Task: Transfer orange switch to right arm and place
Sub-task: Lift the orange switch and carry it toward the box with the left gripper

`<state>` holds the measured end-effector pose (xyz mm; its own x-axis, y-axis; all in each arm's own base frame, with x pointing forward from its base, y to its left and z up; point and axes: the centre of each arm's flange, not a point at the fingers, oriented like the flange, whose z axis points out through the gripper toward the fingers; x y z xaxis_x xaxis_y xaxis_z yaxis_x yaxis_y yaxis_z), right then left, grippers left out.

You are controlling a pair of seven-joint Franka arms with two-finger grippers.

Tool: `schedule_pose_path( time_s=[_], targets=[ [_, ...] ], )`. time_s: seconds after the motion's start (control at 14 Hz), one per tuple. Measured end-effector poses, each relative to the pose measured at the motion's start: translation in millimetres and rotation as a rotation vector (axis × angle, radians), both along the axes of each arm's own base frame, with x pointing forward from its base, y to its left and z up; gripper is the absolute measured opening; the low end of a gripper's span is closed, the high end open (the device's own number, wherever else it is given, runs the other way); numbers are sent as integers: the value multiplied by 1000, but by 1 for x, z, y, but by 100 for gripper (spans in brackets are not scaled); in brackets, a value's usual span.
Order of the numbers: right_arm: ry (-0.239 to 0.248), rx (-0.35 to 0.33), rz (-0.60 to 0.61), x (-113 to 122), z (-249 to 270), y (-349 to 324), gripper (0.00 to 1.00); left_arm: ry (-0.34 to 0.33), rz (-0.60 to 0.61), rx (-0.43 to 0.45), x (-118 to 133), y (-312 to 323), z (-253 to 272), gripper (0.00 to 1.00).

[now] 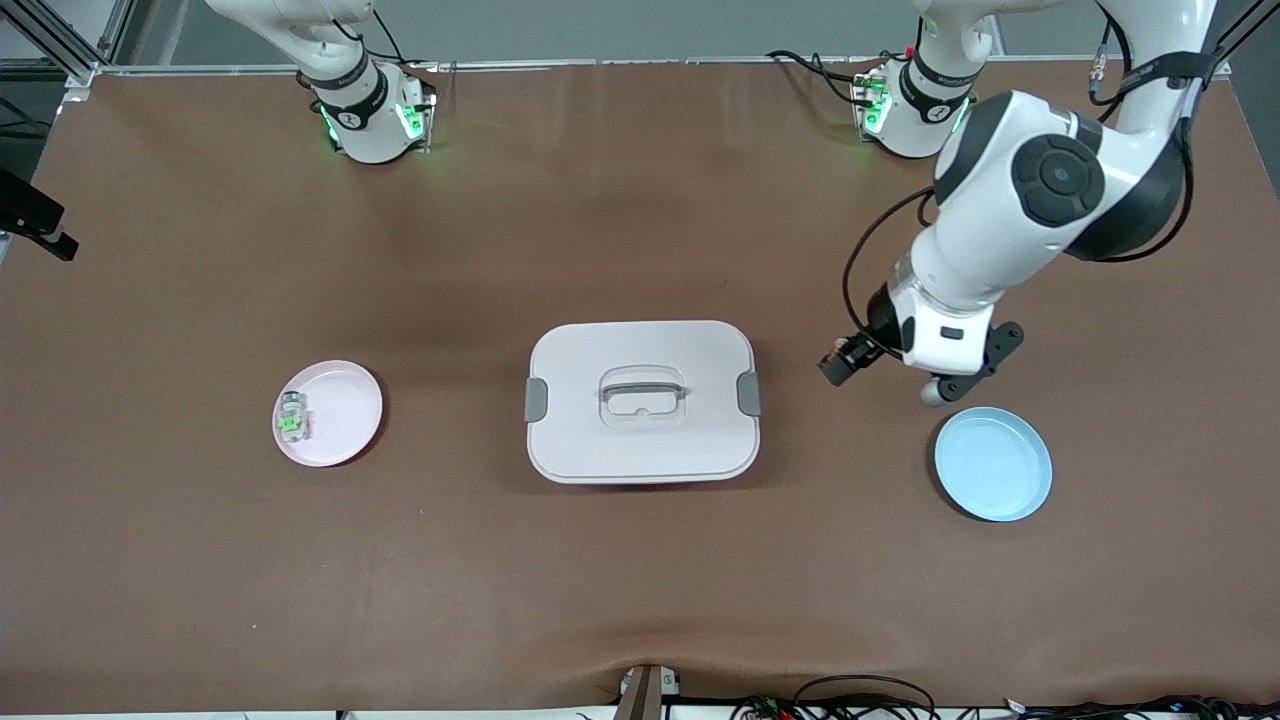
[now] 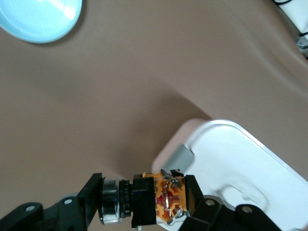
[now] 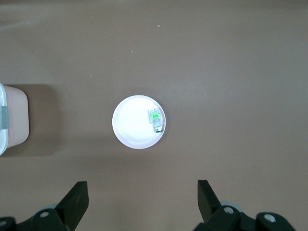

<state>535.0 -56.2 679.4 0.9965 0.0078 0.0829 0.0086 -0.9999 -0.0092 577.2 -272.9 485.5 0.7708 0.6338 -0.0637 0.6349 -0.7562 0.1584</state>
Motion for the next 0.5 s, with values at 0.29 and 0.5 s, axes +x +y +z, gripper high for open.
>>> schedule_pose_path(
  time_s=[0.29,0.5],
  targets=[
    [-6,2,6,-5,14,1,100,5,72,-46,-24,-49,21,74],
    [29,18,63,-8,12,20,100,10,125,-82,-39,-80,37,74]
  ],
)
